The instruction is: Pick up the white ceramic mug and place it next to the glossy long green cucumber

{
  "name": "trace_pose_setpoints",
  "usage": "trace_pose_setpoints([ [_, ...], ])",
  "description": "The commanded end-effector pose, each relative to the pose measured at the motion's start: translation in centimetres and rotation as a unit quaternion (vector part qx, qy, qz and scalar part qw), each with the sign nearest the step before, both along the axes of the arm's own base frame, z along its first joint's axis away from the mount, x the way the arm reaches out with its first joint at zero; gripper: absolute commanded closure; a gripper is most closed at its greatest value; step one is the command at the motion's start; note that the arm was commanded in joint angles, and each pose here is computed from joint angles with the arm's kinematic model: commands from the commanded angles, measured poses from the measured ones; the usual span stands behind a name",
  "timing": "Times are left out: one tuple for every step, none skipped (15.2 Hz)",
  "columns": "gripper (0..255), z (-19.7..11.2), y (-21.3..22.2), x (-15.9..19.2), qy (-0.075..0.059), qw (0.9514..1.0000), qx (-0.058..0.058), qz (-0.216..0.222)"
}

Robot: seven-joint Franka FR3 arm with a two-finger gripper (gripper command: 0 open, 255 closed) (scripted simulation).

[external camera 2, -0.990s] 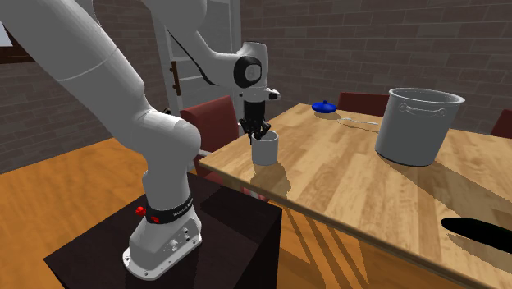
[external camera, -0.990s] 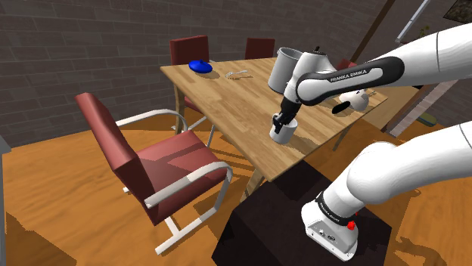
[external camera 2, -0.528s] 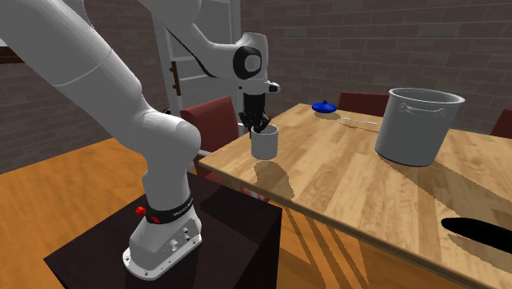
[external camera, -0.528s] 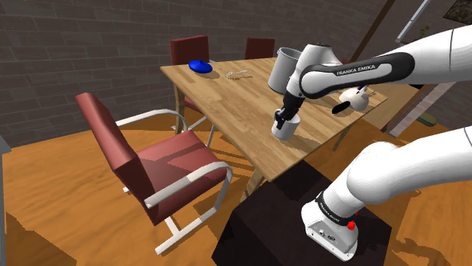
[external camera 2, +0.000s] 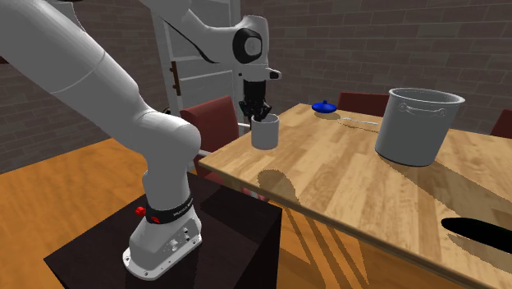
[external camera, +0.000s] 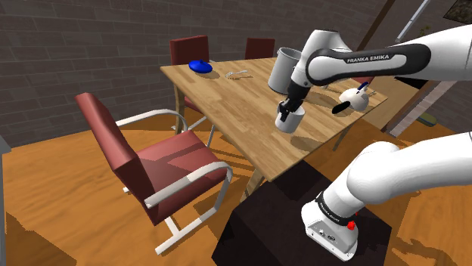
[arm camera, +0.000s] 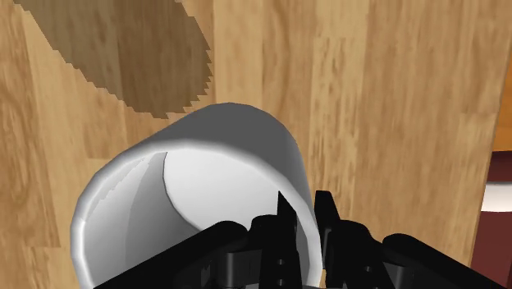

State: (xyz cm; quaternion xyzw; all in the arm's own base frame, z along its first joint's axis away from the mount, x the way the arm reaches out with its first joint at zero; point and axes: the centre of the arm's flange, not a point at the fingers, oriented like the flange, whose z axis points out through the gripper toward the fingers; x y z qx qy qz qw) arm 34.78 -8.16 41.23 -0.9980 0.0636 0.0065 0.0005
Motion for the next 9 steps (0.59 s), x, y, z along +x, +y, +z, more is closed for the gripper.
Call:
trace_pose_setpoints([
  [255, 1.1, 0.0, 0.0, 0.0, 1.0, 0.0, 0.0],
  [255, 1.6, 0.0, 0.0, 0.0, 1.0, 0.0, 0.0],
  [255, 2.1, 0.0, 0.0, 0.0, 1.0, 0.0, 0.0],
  [255, 2.6, 0.0, 0.0, 0.0, 1.0, 0.0, 0.0],
  [255, 3.2, 0.0, 0.0, 0.0, 1.0, 0.0, 0.0],
  [255, 3.7, 0.0, 0.0, 0.0, 1.0, 0.0, 0.0],
  [255, 4.2, 0.0, 0.0, 0.0, 1.0, 0.0, 0.0],
  [255, 4.7, 0.0, 0.0, 0.0, 1.0, 0.0, 0.0],
  [255, 5.3, 0.0, 0.0, 0.0, 1.0, 0.0, 0.0],
])
